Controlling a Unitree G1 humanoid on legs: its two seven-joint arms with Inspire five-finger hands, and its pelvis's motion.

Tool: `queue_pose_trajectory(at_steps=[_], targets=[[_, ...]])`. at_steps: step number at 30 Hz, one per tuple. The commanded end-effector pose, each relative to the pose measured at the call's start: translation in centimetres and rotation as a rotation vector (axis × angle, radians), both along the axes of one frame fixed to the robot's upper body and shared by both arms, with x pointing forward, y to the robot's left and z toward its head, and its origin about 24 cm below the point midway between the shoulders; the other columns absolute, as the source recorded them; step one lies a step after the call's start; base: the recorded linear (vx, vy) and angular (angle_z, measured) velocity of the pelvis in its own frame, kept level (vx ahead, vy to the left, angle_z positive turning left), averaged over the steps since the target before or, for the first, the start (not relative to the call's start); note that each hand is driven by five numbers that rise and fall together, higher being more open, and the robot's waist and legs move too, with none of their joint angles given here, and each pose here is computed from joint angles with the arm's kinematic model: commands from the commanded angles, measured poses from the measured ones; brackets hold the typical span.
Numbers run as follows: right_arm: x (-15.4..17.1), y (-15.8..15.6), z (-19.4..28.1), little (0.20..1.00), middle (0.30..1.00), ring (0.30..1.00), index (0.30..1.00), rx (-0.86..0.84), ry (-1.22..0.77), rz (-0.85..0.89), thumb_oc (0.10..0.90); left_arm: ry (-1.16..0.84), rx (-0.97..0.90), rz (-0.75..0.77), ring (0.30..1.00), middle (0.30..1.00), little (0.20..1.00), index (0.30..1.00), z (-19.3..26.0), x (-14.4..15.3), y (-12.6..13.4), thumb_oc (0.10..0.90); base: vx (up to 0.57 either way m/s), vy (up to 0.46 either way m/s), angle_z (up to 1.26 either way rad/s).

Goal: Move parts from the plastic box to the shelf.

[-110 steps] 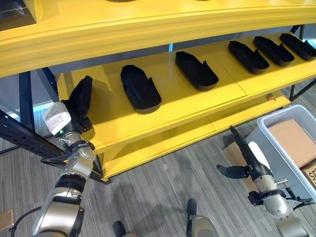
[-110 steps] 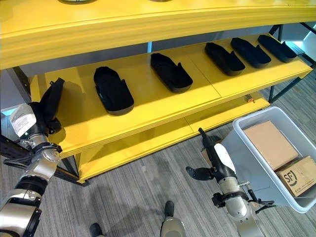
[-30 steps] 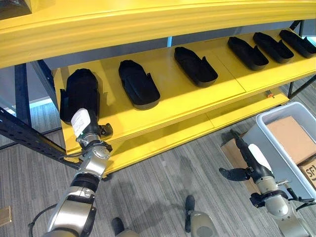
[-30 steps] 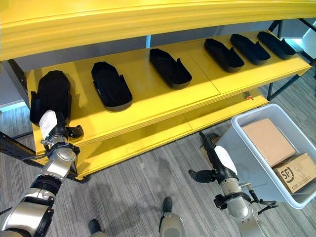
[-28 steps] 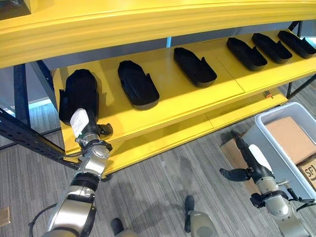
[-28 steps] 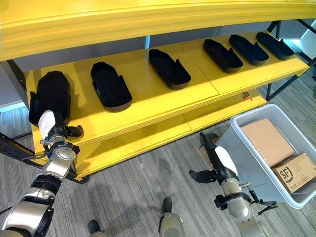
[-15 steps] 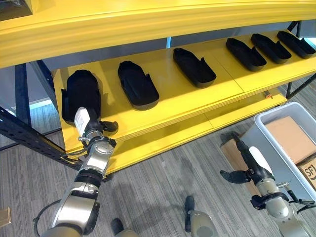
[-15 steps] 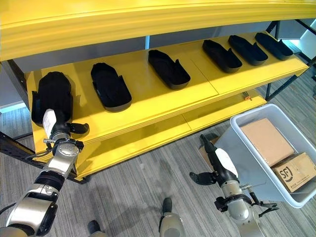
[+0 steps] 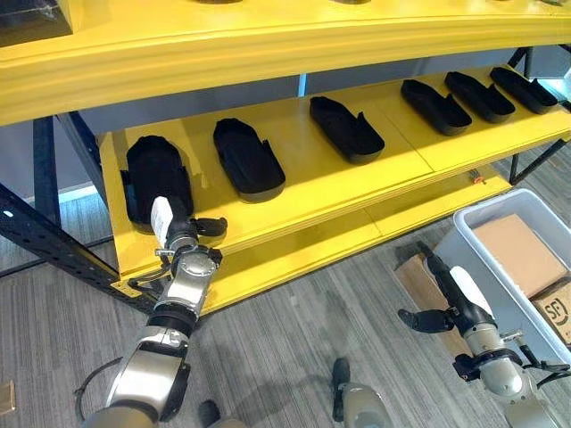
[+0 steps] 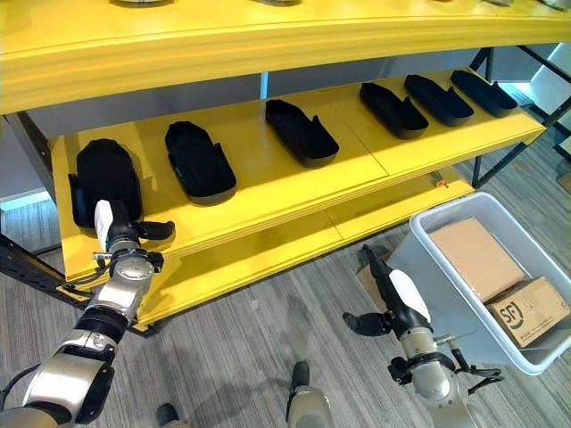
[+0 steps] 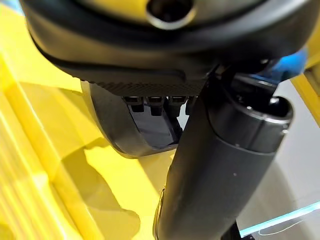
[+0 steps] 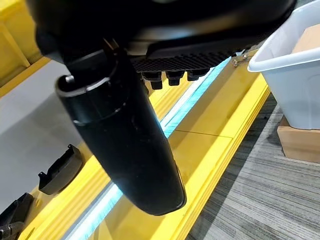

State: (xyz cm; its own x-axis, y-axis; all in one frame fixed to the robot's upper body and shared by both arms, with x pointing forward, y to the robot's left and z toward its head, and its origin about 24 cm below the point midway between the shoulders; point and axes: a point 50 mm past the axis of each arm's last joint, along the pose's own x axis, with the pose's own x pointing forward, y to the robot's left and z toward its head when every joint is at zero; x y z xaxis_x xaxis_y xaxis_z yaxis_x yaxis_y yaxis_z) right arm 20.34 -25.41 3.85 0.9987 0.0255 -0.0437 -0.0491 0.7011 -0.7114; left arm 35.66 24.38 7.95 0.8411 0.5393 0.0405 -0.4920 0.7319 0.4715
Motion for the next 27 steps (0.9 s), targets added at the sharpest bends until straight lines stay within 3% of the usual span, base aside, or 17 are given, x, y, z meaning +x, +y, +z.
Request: queue_pose_trajectory(at_steps=[1,18,27], targets=[[1.3,-0.2,4.4,1.000,1.000,1.000,1.000,-0.007,-0.227,0.016,0.900,-0.170,0.006,0.006,1.000,1.000,1.000,1.000,4.4,1.8,-0.1,0.900,0.00,0.000,0.00],[1.2,-0.1,4.2,1.000,1.000,1.000,1.000,0.003,-0.217,0.017,0.900,-0.246,-0.013,0.026,1.000,1.000,1.000,1.000,5.8,1.6,0.5,0.900,0.00,0.000,0.00],[1.1,-0.8,4.3,1.000,1.000,1.000,1.000,-0.016,-0.230,-0.018,0.900,-0.401,0.140,0.052,1.000,1.000,1.000,1.000,8.8,-0.3,2.0,0.900,0.00,0.000,0.00]])
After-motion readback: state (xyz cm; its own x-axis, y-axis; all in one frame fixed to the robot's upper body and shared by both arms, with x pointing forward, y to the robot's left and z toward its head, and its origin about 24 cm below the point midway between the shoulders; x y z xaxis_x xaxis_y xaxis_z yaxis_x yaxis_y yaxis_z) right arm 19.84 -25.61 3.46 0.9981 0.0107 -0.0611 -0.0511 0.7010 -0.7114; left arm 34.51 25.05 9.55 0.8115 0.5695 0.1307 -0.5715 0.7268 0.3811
